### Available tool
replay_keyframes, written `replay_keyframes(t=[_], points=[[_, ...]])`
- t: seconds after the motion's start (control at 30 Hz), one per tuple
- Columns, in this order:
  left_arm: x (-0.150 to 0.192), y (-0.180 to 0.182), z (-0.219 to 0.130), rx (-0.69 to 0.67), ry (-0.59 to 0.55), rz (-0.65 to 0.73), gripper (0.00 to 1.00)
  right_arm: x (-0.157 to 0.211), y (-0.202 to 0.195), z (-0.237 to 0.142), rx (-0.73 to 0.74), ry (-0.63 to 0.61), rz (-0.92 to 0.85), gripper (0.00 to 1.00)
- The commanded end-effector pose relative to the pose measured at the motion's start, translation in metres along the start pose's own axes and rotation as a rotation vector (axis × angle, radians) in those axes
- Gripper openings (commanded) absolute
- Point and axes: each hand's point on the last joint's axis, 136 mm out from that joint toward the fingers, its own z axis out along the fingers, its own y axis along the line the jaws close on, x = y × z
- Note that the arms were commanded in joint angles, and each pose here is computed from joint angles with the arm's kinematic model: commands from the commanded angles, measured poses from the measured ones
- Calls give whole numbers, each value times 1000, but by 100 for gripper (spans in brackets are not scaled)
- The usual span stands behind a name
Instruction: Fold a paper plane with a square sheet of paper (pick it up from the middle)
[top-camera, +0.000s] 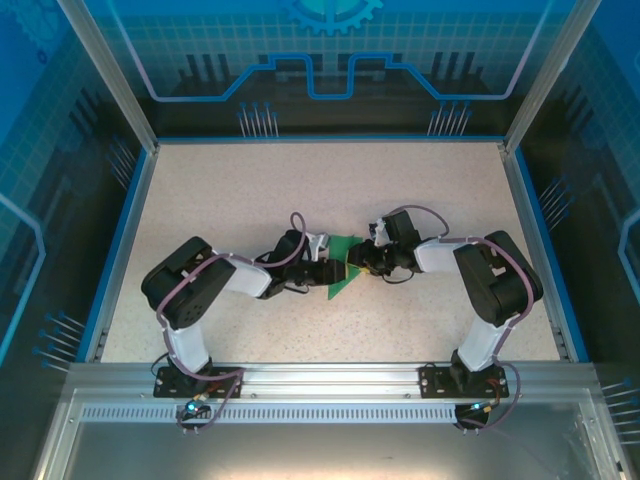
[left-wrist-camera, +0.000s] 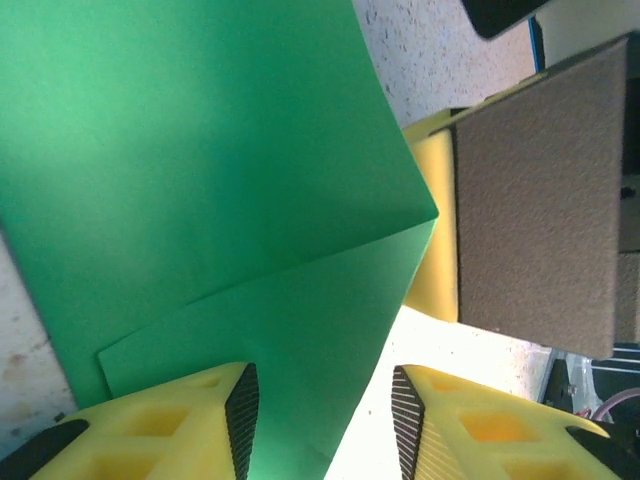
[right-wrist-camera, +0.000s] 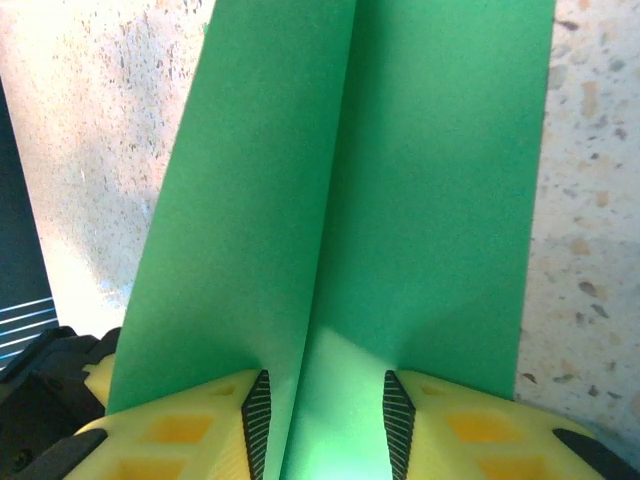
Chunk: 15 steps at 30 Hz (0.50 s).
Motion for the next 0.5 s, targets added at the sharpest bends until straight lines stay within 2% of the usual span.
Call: replay_keyframes(t=[0.0,0.33,0.47], points=[[-11,-11,-14,50,-35,-23,46,20,-32,16,125,50,10,40],[-16,8,-21,28,-86,-97,46,25,-43,19,197,67,29,43],[-14,10,-18,16,-64,-109,46,25,-45,19,206,67,32,45]])
